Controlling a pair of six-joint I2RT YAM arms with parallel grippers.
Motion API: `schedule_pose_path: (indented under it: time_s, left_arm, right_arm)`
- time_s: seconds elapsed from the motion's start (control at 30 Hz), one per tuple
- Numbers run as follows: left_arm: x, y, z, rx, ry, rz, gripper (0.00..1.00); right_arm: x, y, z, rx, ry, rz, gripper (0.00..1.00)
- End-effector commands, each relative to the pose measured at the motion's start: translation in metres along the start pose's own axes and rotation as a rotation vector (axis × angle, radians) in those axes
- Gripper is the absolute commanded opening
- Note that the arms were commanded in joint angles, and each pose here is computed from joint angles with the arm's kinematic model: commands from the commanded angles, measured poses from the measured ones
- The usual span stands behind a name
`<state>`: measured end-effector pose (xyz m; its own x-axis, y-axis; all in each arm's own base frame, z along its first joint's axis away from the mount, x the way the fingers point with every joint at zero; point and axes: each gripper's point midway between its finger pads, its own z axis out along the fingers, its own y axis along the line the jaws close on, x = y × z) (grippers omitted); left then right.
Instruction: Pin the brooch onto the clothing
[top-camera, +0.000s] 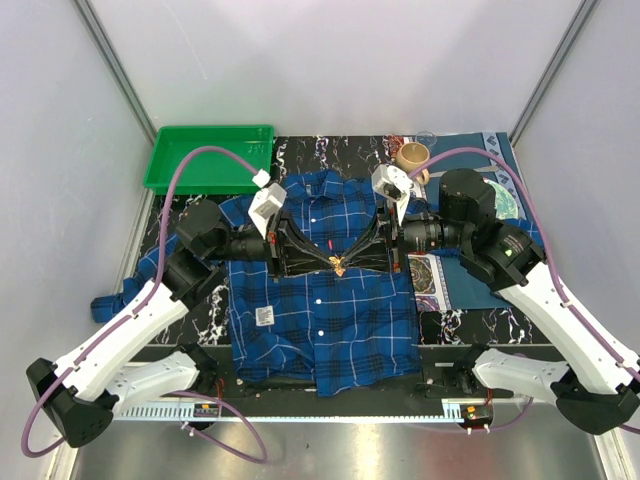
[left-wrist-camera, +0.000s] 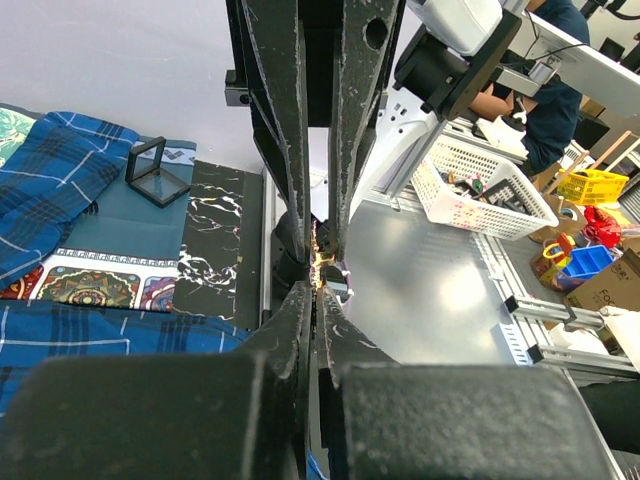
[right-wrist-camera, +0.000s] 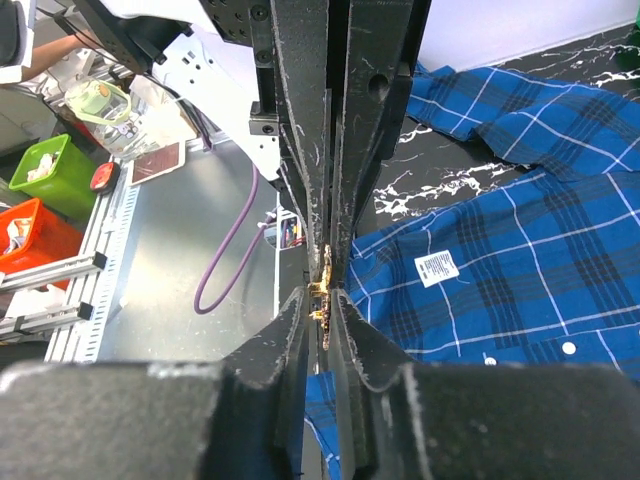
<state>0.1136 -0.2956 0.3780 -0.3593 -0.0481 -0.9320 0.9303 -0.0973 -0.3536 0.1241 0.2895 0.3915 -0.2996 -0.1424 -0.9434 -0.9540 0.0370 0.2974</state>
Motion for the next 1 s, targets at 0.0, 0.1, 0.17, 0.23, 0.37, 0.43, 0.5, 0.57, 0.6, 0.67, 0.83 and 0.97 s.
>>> schedule_pose_path:
  time_s: [0.0,0.1,0.17,0.23,0.37,0.43,0.5,0.57,0.6,0.67,0.83,0.97]
  left_arm:
    - [-0.019,-0.010,-0.002,0.025,-0.049,0.064,0.00]
    - [-0.020,-0.010,-0.004,0.024,-0.050,0.071,0.00]
    - [-0.019,-0.011,-0.005,0.029,-0.048,0.091,0.00]
    - [-0.017,-0.011,-0.006,0.032,-0.040,0.124,0.00]
    - [-0.016,-0.014,-0.013,0.017,-0.018,0.305,0.00]
    - [-0.010,-0.004,-0.020,-0.031,0.024,0.460,0.00]
    - [-0.006,-0.006,-0.027,-0.044,0.058,0.605,0.00]
    - [-0.002,-0.001,-0.037,-0.093,0.112,0.839,0.00]
    - [0.000,0.000,-0.040,-0.102,0.134,0.931,0.00]
    - [0.004,0.004,-0.050,-0.147,0.189,1.220,0.00]
    - [0.022,0.022,-0.065,-0.167,0.364,2.032,0.00]
    - [0.028,0.020,-0.069,-0.111,0.462,2.440,0.00]
  right_arm:
    - [-0.009,0.010,-0.002,-0.048,-0.030,-0.023,0.18]
    - [-0.007,0.012,-0.002,-0.060,-0.025,-0.023,0.15]
    - [-0.006,0.012,-0.003,-0.058,-0.024,-0.033,0.19]
    - [-0.004,0.011,-0.004,-0.050,-0.017,-0.059,0.14]
    - [-0.004,0.006,-0.006,-0.012,-0.011,-0.085,0.58]
    - [-0.008,0.005,-0.010,0.013,-0.024,-0.126,0.82]
    - [-0.014,0.003,-0.013,0.051,-0.040,-0.128,0.95]
    - [-0.017,0.000,-0.018,0.093,-0.055,-0.136,0.96]
    - [-0.019,0.000,-0.020,0.108,-0.063,-0.138,0.98]
    - [-0.020,-0.008,-0.023,0.165,-0.071,-0.135,0.99]
    - [-0.021,-0.025,-0.029,0.259,-0.069,-0.175,1.00]
    - [-0.020,-0.031,-0.031,0.289,-0.055,-0.198,1.00]
